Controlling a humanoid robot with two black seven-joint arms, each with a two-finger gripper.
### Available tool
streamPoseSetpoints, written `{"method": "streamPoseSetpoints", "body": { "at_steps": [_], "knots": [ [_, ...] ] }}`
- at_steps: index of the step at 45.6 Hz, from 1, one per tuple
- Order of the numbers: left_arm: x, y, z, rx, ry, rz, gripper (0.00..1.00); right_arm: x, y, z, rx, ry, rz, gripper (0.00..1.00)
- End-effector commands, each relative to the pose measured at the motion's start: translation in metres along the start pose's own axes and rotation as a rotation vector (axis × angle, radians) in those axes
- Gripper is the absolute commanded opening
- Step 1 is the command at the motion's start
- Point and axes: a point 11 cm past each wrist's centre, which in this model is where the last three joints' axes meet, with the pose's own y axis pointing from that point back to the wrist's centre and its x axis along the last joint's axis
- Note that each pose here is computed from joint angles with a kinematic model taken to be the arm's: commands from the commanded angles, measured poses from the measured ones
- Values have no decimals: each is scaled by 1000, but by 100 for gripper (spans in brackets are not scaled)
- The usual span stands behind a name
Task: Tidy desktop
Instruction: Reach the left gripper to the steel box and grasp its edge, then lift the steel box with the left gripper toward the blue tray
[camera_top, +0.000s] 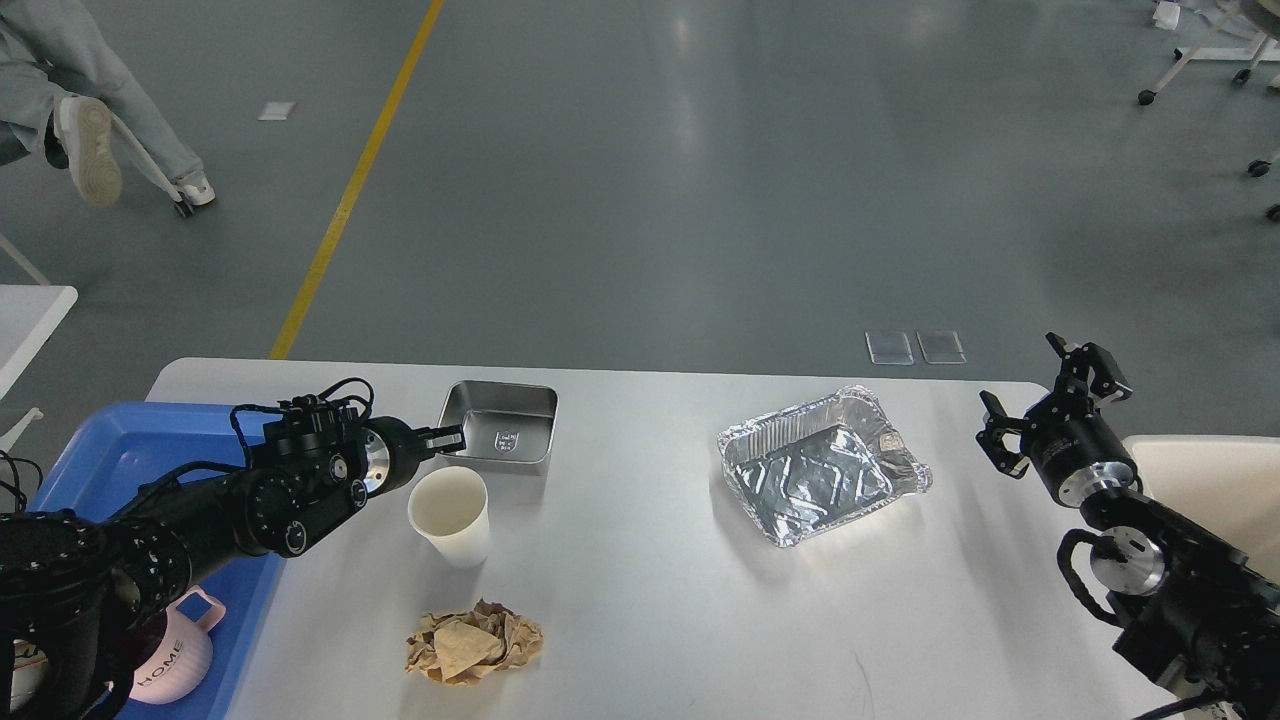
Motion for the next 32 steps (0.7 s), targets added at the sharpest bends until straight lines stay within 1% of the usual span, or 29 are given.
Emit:
{"method": "streamPoseSetpoints", "body": {
  "at_steps": [1, 7, 13, 19, 24, 32],
  "knots": [
    [18, 7, -1, -38, 6, -2, 3, 1, 0, 0, -1, 0, 1, 100],
    [28, 14, -7, -58, 41, 1, 4, 0, 0, 1, -1, -1, 0, 100],
    [39, 20, -1, -111, 116, -27, 4, 0, 0, 1, -1, -1, 0, 100],
    [50, 27, -1, -135, 160, -35, 5, 0, 0, 0, 0, -1, -1, 100],
    [66, 38, 1, -170, 176, -23, 5, 0, 0, 0, 0, -1, -1, 100],
    [77, 59, 6, -248, 198, -30, 5, -1, 0, 2, -2, -3, -3, 100]
  ]
}}
